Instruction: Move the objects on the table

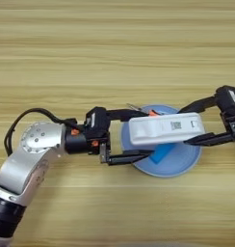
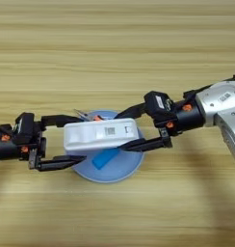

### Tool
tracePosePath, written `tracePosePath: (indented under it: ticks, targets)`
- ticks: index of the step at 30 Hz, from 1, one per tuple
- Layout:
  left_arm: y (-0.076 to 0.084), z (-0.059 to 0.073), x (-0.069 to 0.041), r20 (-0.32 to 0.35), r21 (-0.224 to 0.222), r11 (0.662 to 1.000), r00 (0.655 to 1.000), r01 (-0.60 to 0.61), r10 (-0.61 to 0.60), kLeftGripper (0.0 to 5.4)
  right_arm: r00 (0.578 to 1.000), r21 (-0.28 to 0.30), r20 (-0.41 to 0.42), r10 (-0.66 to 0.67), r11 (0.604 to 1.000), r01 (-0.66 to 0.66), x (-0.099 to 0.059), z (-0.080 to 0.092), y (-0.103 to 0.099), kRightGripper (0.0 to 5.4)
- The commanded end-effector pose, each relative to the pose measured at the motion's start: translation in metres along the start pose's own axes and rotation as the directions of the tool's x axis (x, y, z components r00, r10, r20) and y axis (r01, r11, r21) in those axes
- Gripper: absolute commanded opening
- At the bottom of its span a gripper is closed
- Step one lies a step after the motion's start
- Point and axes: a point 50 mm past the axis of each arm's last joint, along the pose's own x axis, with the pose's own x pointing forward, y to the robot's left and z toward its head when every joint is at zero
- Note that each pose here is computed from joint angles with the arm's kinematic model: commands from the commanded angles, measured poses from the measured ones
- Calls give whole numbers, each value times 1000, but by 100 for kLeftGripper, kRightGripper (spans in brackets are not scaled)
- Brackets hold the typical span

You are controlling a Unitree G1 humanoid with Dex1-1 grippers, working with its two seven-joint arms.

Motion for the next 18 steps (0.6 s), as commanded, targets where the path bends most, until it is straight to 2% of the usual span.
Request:
tracePosePath:
  ticks: [1,8,18]
  targets:
    - [-2,0,4,5,9,1000,1000,26,-26,349,1000,-24,0,-22,999,22,-1,5,-4,291]
    - [-1,0,5,4,10,1000,1000,24,-24,286,1000,-26,5,-20,999,20,-1,7,-5,291]
    - [-1,0,5,7,12,1000,1000,23,-23,285,1000,-36,18,-23,999,24,-3,13,-7,291]
